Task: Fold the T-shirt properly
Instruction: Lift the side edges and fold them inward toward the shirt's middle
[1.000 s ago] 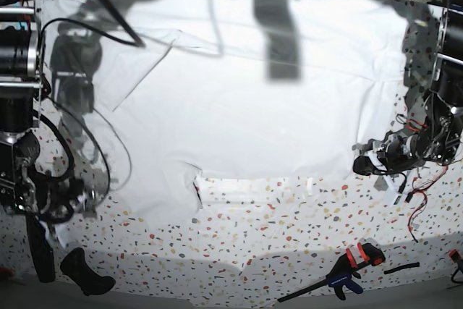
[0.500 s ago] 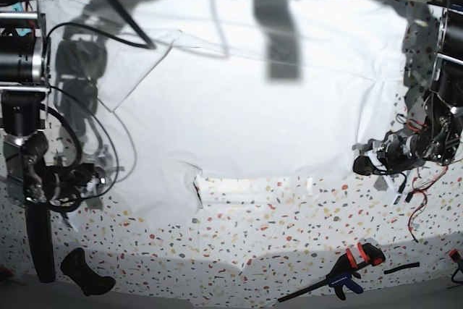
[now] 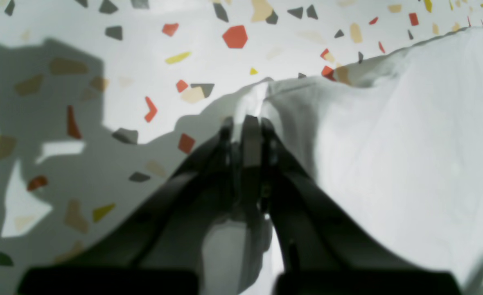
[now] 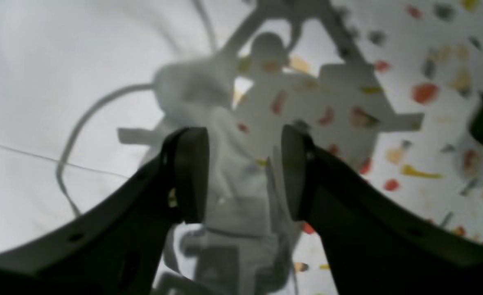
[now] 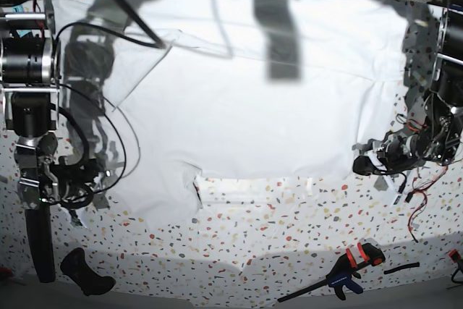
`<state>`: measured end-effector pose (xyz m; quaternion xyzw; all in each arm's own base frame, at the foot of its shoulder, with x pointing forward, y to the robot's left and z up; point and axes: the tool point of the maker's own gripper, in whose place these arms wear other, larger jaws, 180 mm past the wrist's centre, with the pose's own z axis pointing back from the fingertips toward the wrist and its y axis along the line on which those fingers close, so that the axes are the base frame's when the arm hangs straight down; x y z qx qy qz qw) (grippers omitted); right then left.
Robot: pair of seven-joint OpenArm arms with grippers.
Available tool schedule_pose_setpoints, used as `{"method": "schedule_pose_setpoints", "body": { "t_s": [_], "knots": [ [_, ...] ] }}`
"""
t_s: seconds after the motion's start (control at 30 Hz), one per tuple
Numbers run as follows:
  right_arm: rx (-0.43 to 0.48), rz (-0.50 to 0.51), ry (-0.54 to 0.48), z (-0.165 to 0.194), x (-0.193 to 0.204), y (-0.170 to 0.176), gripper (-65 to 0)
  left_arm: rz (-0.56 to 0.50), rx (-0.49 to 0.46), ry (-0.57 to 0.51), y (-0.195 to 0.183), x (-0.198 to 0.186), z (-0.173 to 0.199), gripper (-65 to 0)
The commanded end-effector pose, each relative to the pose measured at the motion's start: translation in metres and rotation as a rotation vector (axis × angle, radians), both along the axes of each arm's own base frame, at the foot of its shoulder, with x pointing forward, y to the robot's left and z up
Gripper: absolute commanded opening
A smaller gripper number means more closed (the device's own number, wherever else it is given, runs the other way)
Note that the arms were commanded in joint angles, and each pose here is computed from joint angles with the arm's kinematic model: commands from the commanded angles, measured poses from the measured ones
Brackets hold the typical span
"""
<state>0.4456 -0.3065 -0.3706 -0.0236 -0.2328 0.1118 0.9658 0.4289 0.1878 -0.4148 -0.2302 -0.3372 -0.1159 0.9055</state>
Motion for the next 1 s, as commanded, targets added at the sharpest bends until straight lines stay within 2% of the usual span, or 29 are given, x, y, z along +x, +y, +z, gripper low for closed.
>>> {"method": "schedule_pose_setpoints", "body": {
  "t_s": [0.0, 0.2, 0.37, 0.43, 0.5, 0.57, 0.6, 0.7, 0.77, 0.97],
  "knots": [
    [-0.006, -0.008, -0.057, 0.020, 0.013, -0.008, -36.6, 0.001, -0.001, -0.043, 0.004, 0.012, 0.016, -65.0],
    [0.028, 0.031, -0.031, -0.004, 0.001, 0.010, -36.6, 0.002, -0.003, -0.046, 0.004, 0.013, 0.016, -65.0],
    [0.028, 0.039, -0.031, -0.006, -0.001, 0.009, -37.0, 0.002, -0.003, -0.044, 0.004, 0.012, 0.015, -65.0],
    [0.029, 0.039, -0.037, -0.005, 0.000, 0.009, -42.2, 0.002, -0.002, -0.043, 0.004, 0.012, 0.015, -65.0],
    [0.032, 0.041, -0.053, -0.004, 0.002, 0.010, -51.2, 0.001, -0.001, -0.043, 0.004, 0.012, 0.015, -65.0],
    [0.037, 0.044, -0.090, 0.001, 0.008, 0.010, -63.0, -0.005, 0.009, -0.042, 0.004, 0.011, 0.014, -65.0],
    [0.038, 0.047, -0.116, 0.004, 0.013, 0.011, -65.0, -0.010, 0.020, -0.043, 0.005, 0.011, 0.014, -65.0],
    [0.059, 0.057, -0.227, 0.021, 0.032, 0.015, -65.0, 0.025, 0.061, -0.068, 0.011, 0.019, 0.014, -65.0],
    [0.060, 0.053, -0.260, 0.032, 0.040, 0.016, -65.0, 0.067, 0.112, -0.084, 0.019, 0.026, 0.013, -65.0],
    [0.052, 0.049, -0.336, 0.072, 0.064, 0.011, -65.0, 0.102, 0.076, -0.149, 0.013, 0.047, 0.035, -65.0]
  ]
}}
